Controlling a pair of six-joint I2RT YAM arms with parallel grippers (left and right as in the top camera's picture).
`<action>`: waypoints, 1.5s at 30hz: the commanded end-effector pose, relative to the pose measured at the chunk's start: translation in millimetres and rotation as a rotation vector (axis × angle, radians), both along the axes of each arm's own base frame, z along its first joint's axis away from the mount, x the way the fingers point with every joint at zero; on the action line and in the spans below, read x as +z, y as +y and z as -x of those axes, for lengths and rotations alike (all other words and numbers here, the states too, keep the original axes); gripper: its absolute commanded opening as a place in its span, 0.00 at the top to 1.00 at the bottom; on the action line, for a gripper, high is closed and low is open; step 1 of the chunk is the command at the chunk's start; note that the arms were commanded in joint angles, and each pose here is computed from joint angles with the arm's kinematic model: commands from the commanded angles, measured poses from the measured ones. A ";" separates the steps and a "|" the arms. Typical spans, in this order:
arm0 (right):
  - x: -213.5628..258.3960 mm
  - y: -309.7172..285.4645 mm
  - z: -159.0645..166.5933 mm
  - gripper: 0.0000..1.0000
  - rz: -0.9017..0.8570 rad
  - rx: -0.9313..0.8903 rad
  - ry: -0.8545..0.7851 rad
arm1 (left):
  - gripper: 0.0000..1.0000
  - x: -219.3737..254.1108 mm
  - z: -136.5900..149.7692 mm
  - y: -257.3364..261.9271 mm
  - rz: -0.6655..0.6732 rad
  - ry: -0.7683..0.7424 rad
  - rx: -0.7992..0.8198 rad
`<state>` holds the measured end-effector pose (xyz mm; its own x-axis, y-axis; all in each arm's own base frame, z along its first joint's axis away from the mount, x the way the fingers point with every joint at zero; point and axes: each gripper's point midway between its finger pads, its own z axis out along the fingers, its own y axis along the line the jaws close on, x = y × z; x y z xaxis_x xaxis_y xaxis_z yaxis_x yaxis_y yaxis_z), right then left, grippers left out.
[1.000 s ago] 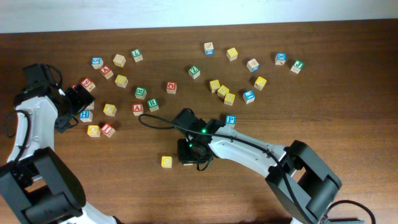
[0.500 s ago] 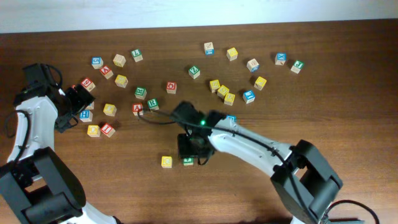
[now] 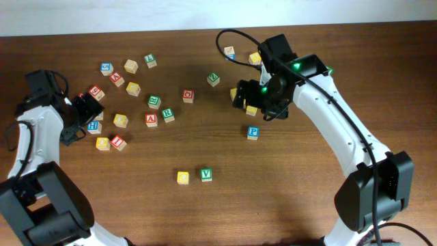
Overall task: Spell out CVPR
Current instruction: 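Move the right gripper back over the blocks near the blue P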
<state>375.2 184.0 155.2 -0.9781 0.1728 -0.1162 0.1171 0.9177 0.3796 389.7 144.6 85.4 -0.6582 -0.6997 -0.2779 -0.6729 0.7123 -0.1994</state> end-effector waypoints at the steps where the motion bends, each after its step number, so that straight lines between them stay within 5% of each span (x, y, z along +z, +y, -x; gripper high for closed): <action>1: 12.6 7.1 -0.1 0.02 -0.034 0.021 -0.026 | 0.01 -4.3 0.5 -1.2 0.015 0.006 0.011; 5: 14.8 7.0 -9.6 0.02 -0.030 0.015 -0.068 | 0.01 -4.3 0.5 -1.4 0.015 0.007 0.010; 12: 8.3 -50.1 -33.4 0.02 0.289 -0.109 -0.180 | 0.01 -4.3 0.5 -1.4 0.015 0.007 0.010; 15: 11.9 -59.1 -45.7 0.02 0.299 -0.137 -0.221 | 0.01 -4.3 0.5 -1.4 0.015 0.006 0.010; 20: 11.1 -55.9 -60.4 0.02 0.322 -0.028 -0.290 | 0.01 -4.3 0.5 -1.4 0.015 0.006 0.010; 29: -75.4 -41.5 -58.5 0.00 0.286 0.006 -0.077 | 0.01 -4.3 0.5 -1.4 0.015 0.006 0.010; 41: -82.9 -193.7 -58.5 0.02 0.292 -0.366 0.082 | 0.01 -4.3 0.5 -1.4 0.015 0.006 0.010; 45: -80.1 -176.5 -60.9 0.02 0.157 -0.199 0.054 | 0.01 -4.3 0.5 -1.4 0.015 0.006 0.010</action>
<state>430.0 -19.5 71.0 -0.8802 0.4604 -0.1153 0.4480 0.8862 0.1183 389.7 144.6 85.4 -0.6582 -0.6997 -0.2779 -0.6729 0.7123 -0.1994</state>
